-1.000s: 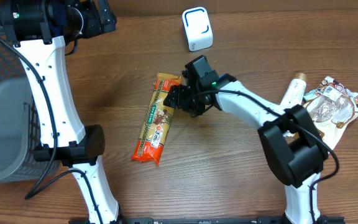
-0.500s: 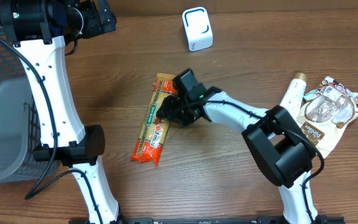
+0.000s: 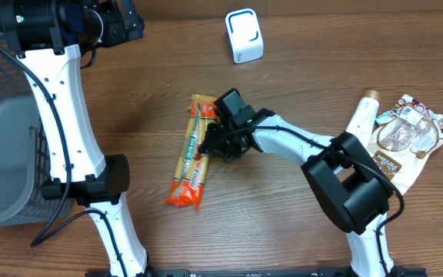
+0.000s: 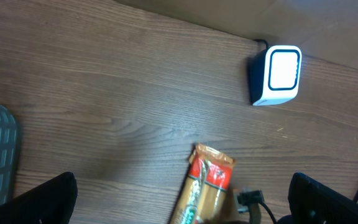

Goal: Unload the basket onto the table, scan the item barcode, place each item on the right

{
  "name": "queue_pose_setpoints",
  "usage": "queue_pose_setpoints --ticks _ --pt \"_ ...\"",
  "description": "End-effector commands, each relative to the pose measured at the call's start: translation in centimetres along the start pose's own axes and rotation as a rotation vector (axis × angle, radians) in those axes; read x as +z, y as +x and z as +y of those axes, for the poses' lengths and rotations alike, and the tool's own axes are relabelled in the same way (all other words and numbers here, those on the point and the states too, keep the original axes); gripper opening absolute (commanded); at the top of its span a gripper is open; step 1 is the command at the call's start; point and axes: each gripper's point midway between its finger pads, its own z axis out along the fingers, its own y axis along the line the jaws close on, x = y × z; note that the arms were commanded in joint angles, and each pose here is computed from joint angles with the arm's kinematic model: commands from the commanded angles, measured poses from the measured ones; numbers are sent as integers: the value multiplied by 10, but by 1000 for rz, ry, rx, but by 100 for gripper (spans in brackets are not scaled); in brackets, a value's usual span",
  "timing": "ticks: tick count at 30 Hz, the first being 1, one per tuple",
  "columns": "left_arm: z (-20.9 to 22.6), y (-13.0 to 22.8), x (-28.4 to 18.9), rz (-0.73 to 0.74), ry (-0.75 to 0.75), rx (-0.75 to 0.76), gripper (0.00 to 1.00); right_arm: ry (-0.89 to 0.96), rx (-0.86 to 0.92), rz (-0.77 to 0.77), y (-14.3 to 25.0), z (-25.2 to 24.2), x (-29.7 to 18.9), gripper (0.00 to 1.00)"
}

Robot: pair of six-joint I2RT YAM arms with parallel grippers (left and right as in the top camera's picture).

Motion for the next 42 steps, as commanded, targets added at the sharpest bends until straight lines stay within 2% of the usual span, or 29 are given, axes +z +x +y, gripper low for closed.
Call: queue_pose_setpoints --ticks 1,3,6,7,9,15,20,25,33,34,36,37,39,42 --pt "-7 0 -9 -19 6 16 100 33 -128 -48 -11 5 -38 6" --pt "-7 0 -9 -19 6 16 100 95 -179 -84 -15 6 -65 6" --pt "-7 0 -9 -19 6 16 100 346 -248 -117 -16 -8 -115 7" --pt "-7 0 -9 -19 6 16 100 508 -259 -134 -14 -20 -139 7" --pt "-7 0 -9 -19 6 16 99 662 -277 -153 -10 -32 -158 6" --pt "-7 0 -9 -19 6 16 99 932 -337 -112 6 -61 -167 4" --pt "-6 0 -9 -19 6 15 100 1002 -355 -57 6 -77 -142 4" --pt "-7 0 -9 -19 6 15 100 990 -377 -48 9 -73 -125 4" --pt "-6 0 -9 -19 6 15 99 717 -454 0 40 -19 -68 11" --pt "-6 0 -9 -19 6 15 100 684 -463 11 45 -12 -62 18" --pt "-6 0 -9 -19 6 15 100 608 -510 51 57 2 -50 56" --pt "-6 0 -9 -19 6 15 100 575 -536 72 63 9 -45 69" --pt "-6 0 -9 -19 6 15 100 544 -555 88 68 15 -41 75" --pt "-6 0 -9 -19 6 15 100 538 -546 75 63 17 -49 77"
